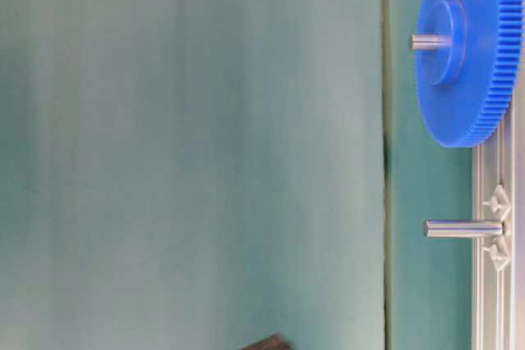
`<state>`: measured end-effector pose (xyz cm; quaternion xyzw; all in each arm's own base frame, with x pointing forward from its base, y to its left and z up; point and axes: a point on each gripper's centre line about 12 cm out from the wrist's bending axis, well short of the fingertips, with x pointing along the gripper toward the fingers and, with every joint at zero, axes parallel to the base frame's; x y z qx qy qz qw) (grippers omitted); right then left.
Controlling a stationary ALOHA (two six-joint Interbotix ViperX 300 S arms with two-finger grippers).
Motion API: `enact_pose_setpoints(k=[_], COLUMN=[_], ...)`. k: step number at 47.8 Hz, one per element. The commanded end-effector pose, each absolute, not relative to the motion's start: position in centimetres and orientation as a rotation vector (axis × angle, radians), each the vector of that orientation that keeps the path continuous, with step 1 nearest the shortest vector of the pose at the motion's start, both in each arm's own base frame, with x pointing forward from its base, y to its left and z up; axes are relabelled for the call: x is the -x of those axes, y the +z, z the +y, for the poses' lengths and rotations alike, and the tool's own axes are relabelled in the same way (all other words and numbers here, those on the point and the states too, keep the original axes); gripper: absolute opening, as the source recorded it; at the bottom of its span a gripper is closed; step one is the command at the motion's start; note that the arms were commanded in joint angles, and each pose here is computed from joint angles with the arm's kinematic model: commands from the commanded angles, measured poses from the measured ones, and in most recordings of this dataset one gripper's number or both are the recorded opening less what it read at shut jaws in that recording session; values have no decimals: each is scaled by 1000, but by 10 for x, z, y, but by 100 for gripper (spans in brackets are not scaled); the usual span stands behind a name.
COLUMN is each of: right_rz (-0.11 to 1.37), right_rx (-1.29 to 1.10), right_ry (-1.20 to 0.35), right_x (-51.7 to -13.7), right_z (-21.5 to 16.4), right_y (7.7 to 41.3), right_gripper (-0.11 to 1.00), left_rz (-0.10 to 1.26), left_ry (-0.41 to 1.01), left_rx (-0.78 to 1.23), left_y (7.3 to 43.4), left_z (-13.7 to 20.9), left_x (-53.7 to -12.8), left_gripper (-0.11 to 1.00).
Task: Insert the small gear onto the shaft.
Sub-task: 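Move the left gripper over the small blue gear on the table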
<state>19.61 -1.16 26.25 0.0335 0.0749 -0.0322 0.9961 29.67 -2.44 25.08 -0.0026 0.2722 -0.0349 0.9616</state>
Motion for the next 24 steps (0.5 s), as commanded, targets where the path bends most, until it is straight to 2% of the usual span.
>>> enact_pose_setpoints(k=[1,24], right_rz=[134,172], right_rx=[-79,-81], right_ry=[-69,-76], right_x=[-200,-199], right_z=[-13,-14], right_y=[273,269], right_gripper=[3,3], left_rz=[565,734], left_ry=[-80,-97], left_rx=[-4,-16], left_y=[259,233], left_z=[-29,-40], left_x=[-313,-346], left_gripper=[-3,-3])
